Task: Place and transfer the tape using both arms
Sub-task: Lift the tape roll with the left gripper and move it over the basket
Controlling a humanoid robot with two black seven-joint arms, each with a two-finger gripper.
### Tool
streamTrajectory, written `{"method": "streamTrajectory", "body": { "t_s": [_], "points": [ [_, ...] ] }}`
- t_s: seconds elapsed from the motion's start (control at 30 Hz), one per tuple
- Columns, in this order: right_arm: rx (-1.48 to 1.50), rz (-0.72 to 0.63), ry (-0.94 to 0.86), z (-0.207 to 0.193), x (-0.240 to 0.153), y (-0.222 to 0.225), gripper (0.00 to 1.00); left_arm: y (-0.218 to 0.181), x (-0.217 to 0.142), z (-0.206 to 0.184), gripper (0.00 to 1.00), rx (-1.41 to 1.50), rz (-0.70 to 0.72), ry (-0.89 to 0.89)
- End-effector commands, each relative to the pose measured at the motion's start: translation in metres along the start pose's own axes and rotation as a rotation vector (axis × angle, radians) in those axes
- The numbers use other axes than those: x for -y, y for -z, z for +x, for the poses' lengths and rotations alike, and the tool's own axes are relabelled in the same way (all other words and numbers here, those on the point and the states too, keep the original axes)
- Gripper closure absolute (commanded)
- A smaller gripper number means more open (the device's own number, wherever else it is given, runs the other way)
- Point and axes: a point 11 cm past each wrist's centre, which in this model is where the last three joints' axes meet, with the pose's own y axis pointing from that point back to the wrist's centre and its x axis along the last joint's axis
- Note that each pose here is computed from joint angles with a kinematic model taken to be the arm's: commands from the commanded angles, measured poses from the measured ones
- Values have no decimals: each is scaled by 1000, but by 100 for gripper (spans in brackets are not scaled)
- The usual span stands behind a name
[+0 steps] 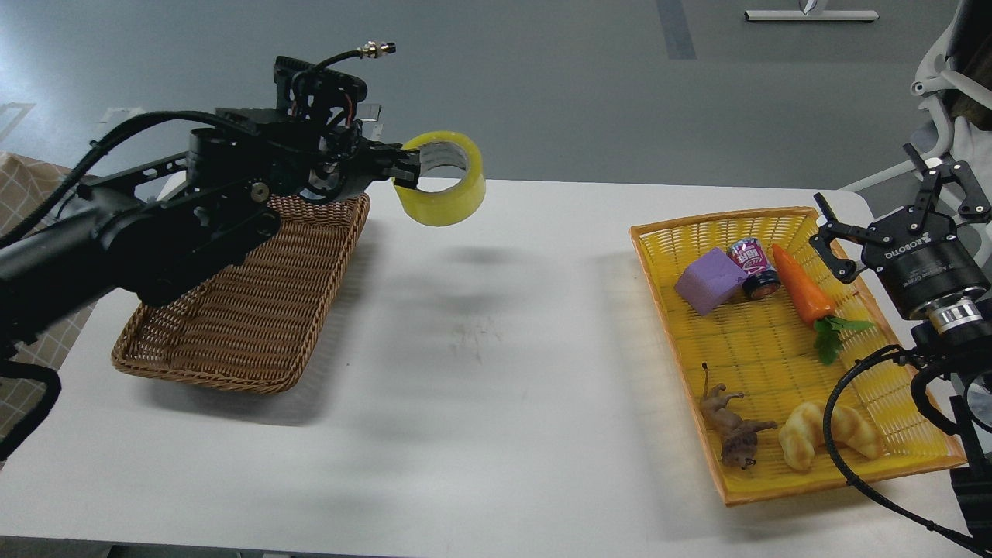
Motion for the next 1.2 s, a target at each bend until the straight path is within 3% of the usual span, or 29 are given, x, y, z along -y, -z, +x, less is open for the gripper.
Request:
{"method": "streamTrajectory", "body": {
  "t_s": [0.0,0.27,0.53,0.8,1.17],
  "points": [
    [2,1,1,0,0,0,0,33,-13,-1,100,-6,60,0],
    [8,1,5,-2,1,-2,0,91,-43,-8,100,-38,172,14],
    [8,3,14,-5,4,-1,0,129,-55,-59,100,-89,247,112],
    [6,1,19,-6,5,-1,0,139,-59,-108,100,-117,264,208],
    [6,1,14,-5,3,-1,0,141,-55,-146,100,-148,274,222]
  ]
}}
